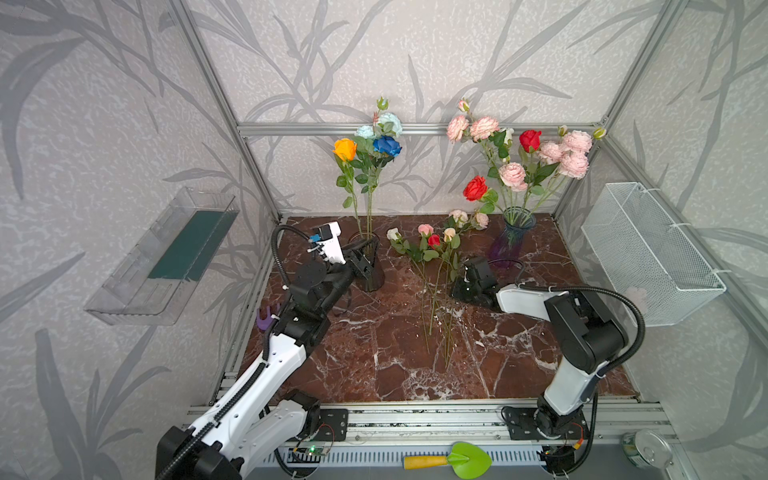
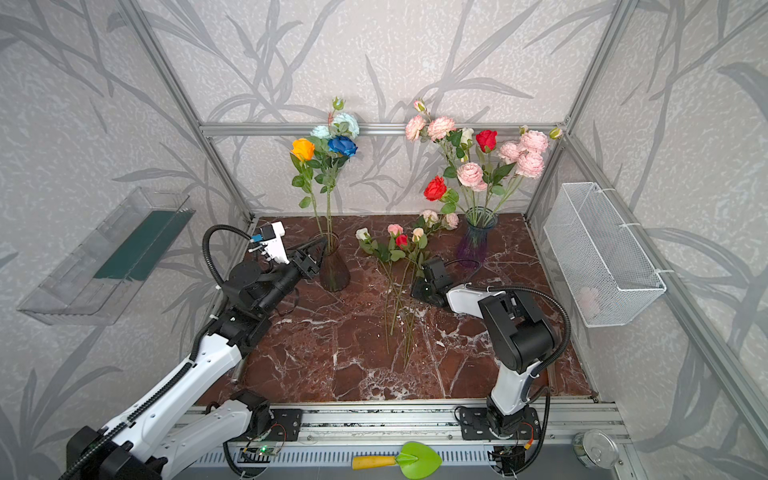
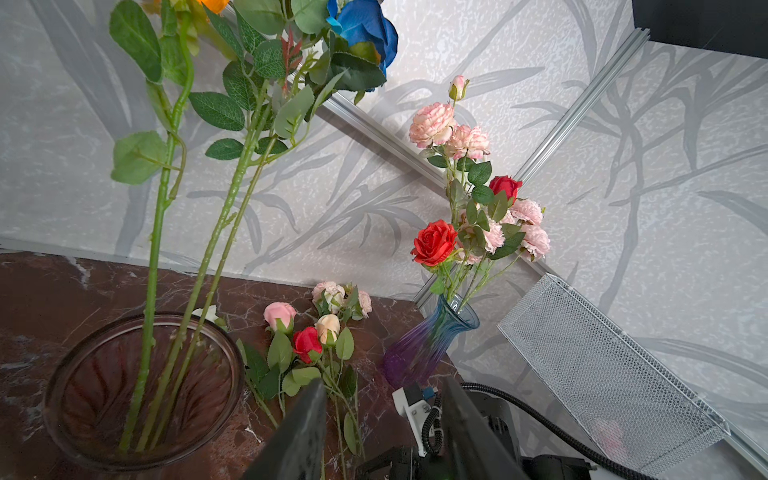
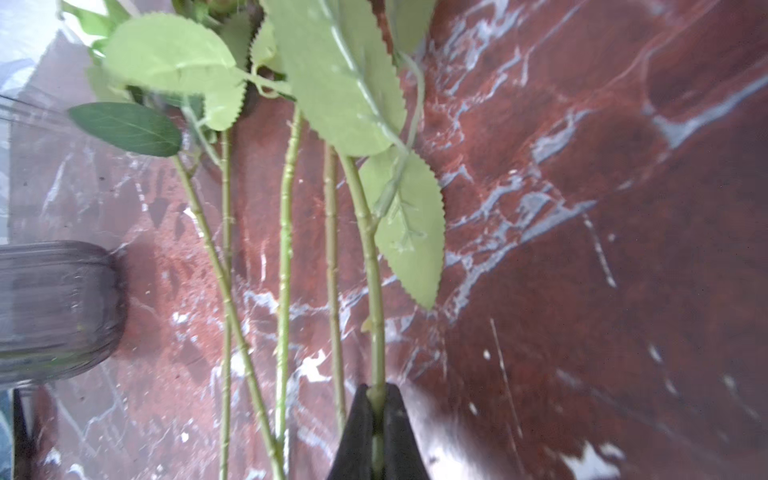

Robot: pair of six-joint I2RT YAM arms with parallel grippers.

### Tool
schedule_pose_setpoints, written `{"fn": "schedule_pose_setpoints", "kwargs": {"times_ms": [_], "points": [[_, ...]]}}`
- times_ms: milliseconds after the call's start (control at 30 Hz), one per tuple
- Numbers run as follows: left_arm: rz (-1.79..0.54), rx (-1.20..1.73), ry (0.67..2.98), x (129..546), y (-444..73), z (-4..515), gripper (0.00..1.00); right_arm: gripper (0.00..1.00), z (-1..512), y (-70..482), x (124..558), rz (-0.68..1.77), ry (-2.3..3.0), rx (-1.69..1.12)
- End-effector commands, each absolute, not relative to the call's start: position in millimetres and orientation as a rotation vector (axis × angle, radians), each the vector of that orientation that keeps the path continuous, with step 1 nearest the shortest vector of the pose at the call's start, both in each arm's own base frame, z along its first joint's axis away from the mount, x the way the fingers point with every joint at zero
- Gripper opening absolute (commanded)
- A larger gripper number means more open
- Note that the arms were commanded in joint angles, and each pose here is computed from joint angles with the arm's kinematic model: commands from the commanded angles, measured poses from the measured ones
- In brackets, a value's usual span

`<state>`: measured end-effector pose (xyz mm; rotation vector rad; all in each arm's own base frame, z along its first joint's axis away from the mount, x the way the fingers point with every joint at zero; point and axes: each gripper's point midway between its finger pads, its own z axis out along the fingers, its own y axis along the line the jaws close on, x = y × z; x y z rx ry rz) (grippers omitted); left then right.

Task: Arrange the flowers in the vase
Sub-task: 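Close the right gripper on the red rose stem and lift it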

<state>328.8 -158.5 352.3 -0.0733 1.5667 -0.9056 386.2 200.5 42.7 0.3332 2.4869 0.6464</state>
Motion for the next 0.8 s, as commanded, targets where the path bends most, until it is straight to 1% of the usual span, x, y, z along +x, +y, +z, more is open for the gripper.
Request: {"fn": "schedule_pose_setpoints", "kwargs": {"times_ms": [0,233,400,567,633,767], "points": [[-0.931,-0.068,1.544,327.7,-161.3,358.3,0.46,0.01,85.9,197.4,393.2,0.685,2.356,0.339],[-0.948,-0.055,1.547,328.2,-165.0,357.6,0.47,0.00,136.2,204.0,387.3,0.768,2.240,0.255],[-1.024,0.007,1.574,329.5,-181.8,355.5,0.47,0.00,192.3,219.2,374.4,0.814,2.090,0.116],[-1.199,0.152,1.623,327.4,-219.3,351.5,0.47,0.00,257.7,231.8,364.1,0.920,1.875,0.032],[-1.232,0.178,1.655,327.6,-231.5,343.6,0.47,0.00,281.8,235.4,361.0,0.949,1.816,0.015],[-1.294,0.331,1.661,306.9,-266.6,334.3,0.48,0.00,320.6,253.6,351.6,1.032,1.729,-0.046]]}}
